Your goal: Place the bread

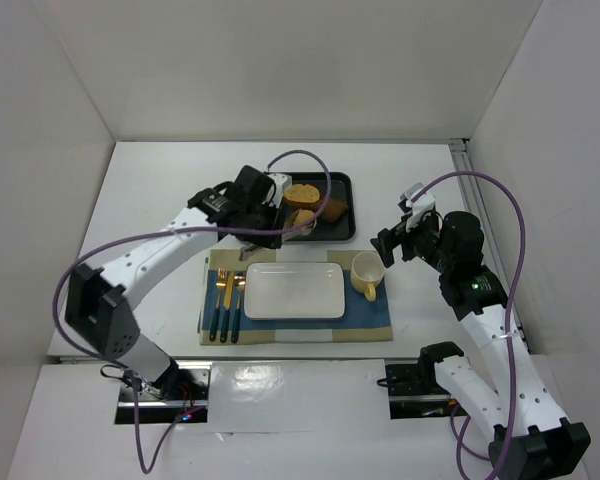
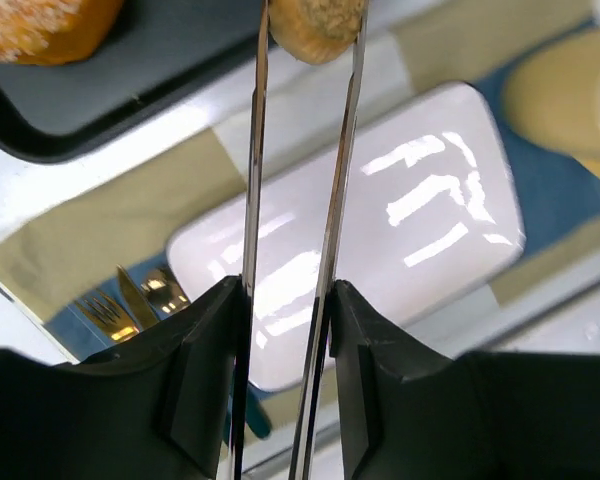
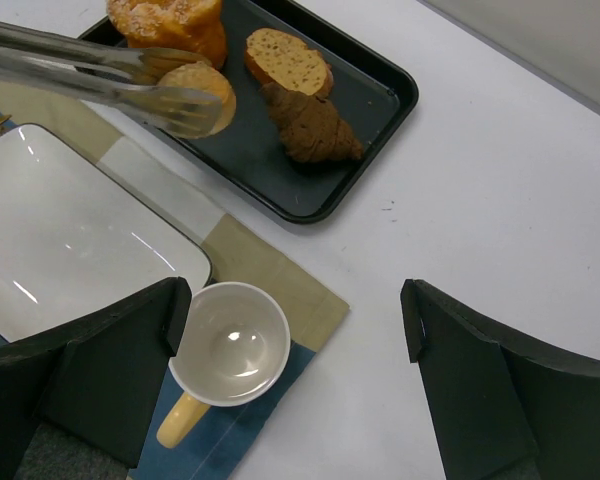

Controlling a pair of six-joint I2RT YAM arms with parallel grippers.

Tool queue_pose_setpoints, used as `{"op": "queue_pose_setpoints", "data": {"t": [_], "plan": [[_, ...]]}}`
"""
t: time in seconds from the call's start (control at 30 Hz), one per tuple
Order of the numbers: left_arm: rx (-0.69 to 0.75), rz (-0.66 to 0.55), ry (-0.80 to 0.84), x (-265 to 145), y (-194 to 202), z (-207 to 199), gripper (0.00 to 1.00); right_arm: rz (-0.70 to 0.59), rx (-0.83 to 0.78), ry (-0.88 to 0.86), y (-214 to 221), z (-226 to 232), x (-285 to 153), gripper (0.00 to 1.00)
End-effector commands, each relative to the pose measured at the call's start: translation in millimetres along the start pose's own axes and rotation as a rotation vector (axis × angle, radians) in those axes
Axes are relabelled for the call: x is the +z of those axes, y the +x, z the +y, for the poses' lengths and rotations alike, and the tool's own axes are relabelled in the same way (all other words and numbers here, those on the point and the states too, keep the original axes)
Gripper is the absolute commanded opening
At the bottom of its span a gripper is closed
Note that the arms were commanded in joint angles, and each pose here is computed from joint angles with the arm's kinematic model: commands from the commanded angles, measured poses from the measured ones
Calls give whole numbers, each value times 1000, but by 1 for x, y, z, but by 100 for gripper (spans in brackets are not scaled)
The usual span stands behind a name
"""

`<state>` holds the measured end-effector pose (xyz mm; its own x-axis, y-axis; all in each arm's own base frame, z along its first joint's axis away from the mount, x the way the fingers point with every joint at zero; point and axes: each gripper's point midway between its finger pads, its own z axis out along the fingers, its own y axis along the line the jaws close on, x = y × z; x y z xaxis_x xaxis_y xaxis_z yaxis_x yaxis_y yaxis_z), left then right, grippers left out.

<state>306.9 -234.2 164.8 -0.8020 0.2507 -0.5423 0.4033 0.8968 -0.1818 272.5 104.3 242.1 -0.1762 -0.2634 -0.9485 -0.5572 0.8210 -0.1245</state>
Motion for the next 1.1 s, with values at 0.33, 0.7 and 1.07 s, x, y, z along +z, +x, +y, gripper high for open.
{"op": "queue_pose_setpoints", "data": {"t": [0.33, 0.7, 1.07], "plan": [[91, 129, 73, -48, 122, -45, 16, -12, -13, 3, -5, -1, -1, 100], [130, 167, 80, -44, 143, -54, 69, -10, -13, 12, -5, -4, 1, 100], [95, 17, 48, -76, 116, -47, 75, -10, -13, 12, -5, -4, 1, 100]]}}
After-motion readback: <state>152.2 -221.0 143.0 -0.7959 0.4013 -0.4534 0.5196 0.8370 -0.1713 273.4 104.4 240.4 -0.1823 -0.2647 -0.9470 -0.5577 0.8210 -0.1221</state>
